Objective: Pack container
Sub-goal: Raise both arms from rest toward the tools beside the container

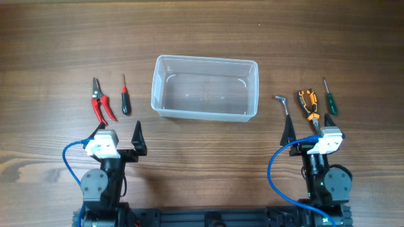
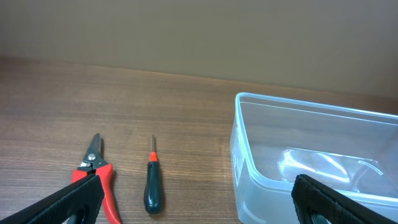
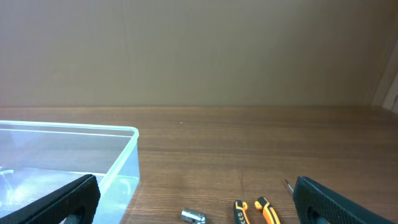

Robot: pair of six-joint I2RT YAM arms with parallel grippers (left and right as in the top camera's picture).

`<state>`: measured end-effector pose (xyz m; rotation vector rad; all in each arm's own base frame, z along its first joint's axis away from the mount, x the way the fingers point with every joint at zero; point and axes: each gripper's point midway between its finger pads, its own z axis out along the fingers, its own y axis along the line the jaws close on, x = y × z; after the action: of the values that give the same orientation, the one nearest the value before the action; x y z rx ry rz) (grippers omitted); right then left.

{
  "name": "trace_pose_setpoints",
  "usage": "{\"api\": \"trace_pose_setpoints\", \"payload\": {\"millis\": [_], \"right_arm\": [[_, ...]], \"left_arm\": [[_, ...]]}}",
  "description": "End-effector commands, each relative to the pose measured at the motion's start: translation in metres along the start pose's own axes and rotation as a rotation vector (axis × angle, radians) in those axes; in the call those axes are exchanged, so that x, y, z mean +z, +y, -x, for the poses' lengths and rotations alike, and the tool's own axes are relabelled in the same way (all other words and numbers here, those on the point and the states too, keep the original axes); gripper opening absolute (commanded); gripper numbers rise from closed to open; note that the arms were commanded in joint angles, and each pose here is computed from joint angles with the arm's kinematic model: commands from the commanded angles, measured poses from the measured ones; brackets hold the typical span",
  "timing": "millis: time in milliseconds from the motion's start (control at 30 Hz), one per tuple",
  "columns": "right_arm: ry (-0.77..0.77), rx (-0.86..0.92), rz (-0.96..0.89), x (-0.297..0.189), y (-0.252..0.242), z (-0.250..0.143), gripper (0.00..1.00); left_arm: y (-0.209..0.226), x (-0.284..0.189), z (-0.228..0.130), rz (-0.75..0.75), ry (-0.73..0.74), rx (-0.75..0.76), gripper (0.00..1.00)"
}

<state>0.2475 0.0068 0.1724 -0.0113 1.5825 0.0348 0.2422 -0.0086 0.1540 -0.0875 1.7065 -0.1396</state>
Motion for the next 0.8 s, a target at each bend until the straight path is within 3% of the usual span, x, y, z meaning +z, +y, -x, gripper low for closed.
{"api": "trace_pose_setpoints", "payload": {"millis": [0,533,767], "right_arm": [[0.078,-0.206,-0.015,0.004,-0.004,-0.018,1.0],[0.074,-0.211,0.003,0.005,-0.001,-0.017,1.0],[-0.021,-0.044,0.279,-0.002,0.047,0.006,1.0]], "left_arm": [[0.005,0.004,-0.015,0.022,0.063,-0.019,1.0],[0.005,0.004,-0.015,0.022,0.063,-0.019,1.0],[0.003,0.005,-0.01,0.01,0.043,-0.009,1.0]]}}
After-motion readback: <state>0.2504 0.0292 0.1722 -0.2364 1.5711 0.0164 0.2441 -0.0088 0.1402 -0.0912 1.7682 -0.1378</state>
